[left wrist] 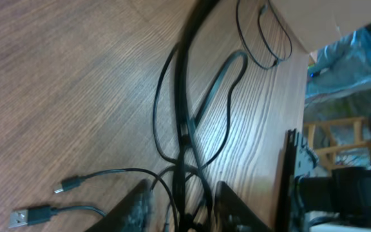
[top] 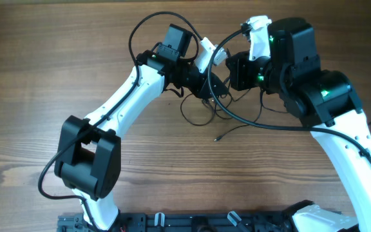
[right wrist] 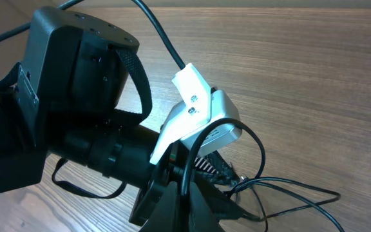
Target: Untangle cables
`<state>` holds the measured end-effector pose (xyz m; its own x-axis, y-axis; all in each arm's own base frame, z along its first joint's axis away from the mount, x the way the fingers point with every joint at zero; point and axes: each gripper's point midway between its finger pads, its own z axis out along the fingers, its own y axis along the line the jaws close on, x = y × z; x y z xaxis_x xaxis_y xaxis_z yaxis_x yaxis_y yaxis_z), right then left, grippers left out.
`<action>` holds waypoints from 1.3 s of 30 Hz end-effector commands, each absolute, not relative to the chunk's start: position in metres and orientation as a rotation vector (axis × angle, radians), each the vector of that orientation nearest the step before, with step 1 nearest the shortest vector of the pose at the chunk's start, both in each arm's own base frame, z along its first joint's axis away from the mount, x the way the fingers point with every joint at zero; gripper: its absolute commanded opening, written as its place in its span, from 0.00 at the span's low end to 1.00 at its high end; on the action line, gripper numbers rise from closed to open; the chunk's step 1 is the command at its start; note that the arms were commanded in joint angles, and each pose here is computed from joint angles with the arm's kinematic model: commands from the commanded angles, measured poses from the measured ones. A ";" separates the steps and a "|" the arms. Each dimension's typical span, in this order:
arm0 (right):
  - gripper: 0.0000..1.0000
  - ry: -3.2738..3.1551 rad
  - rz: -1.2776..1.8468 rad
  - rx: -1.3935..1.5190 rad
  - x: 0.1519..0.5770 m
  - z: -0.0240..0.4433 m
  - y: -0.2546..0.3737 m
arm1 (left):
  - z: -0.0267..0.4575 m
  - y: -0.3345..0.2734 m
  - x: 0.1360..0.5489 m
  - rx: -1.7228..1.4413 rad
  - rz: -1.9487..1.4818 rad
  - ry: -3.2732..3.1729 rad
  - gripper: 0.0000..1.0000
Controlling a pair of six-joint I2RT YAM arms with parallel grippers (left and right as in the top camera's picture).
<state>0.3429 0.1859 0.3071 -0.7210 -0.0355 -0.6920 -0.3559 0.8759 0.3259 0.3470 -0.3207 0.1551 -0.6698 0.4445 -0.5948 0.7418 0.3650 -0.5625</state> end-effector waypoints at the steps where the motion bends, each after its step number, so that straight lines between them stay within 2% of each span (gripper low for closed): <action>1: 0.04 2.315 0.572 -0.268 0.346 0.310 0.185 | 0.149 -0.319 0.351 1.057 -1.164 2.292 0.04; 4: 0.04 2.339 0.495 -0.206 0.349 0.304 0.173 | 0.147 -0.311 0.359 1.032 -1.135 2.301 0.04; 7: 0.04 2.374 0.251 0.021 0.356 0.293 0.131 | 0.145 -0.282 0.376 0.933 -1.116 2.350 0.04; 12: 0.04 2.419 0.068 0.234 0.368 0.273 0.067 | 0.137 -0.233 0.384 0.764 -1.112 2.483 0.04; 18: 0.05 2.527 -0.061 0.314 0.389 0.226 0.025 | 0.163 -0.230 0.386 0.781 -1.126 2.396 0.04; 19: 0.52 2.555 -0.071 0.314 0.394 0.214 0.026 | 0.174 -0.230 0.384 0.788 -1.116 2.369 0.04; 20: 0.65 2.570 -0.070 0.313 0.396 0.208 0.027 | 0.178 -0.230 0.384 0.791 -1.112 2.359 0.04; 21: 1.00 2.591 -0.038 0.303 0.398 0.200 0.032 | 0.186 -0.230 0.383 0.797 -1.105 2.340 0.04; 23: 1.00 2.602 0.053 0.278 0.401 0.198 0.045 | 0.196 -0.229 0.382 0.804 -1.095 2.313 0.04; 27: 1.00 2.613 0.343 0.047 0.398 0.205 0.088 | 0.211 -0.230 0.387 0.805 -1.075 2.251 0.04; 34: 1.00 2.543 0.318 0.082 0.407 0.219 0.083 | 0.207 -0.214 0.420 0.669 -0.870 2.283 0.08; 36: 1.00 2.538 0.300 0.091 0.409 0.219 0.081 | 0.208 -0.209 0.430 0.647 -0.811 2.270 0.13; 37: 1.00 2.531 0.295 0.111 0.410 0.220 0.079 | 0.214 -0.201 0.444 0.525 -0.810 2.266 0.15; 39: 1.00 2.532 0.309 0.091 0.409 0.220 0.082 | 0.225 -0.206 0.443 0.515 -0.876 2.234 0.14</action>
